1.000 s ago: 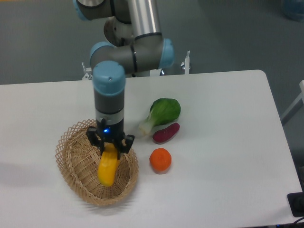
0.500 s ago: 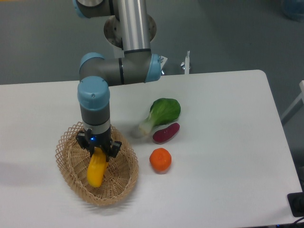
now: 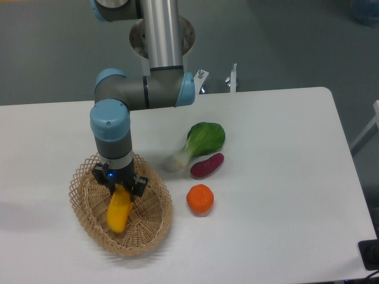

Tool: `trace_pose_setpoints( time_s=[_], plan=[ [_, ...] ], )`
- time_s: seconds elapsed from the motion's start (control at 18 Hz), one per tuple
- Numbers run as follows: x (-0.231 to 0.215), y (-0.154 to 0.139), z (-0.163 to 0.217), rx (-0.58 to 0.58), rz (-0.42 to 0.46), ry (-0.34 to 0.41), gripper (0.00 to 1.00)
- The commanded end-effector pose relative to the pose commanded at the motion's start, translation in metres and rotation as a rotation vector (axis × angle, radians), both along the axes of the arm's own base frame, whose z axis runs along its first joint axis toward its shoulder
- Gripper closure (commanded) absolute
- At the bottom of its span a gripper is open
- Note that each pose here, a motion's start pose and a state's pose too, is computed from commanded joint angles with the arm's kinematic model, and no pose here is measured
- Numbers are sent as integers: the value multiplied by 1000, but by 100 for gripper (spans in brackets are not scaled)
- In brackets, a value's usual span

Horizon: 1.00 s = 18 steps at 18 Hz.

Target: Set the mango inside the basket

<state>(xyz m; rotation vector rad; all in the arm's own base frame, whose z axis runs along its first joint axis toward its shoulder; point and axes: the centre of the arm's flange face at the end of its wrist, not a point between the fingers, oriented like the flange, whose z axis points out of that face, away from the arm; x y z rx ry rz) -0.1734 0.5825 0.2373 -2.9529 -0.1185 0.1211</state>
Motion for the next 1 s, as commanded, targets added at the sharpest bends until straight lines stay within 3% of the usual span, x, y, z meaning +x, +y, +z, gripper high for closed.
trace_pose_setpoints(
  time_s=[0.28, 0.61, 0.89, 1.0],
  plan=[
    [-14, 4, 33, 44, 9, 53, 0],
    [-76, -15, 90, 110, 42, 134, 0],
    [-128, -43, 125, 109, -3, 199, 0],
    [-159, -66, 124, 56, -79, 207, 0]
  ],
)
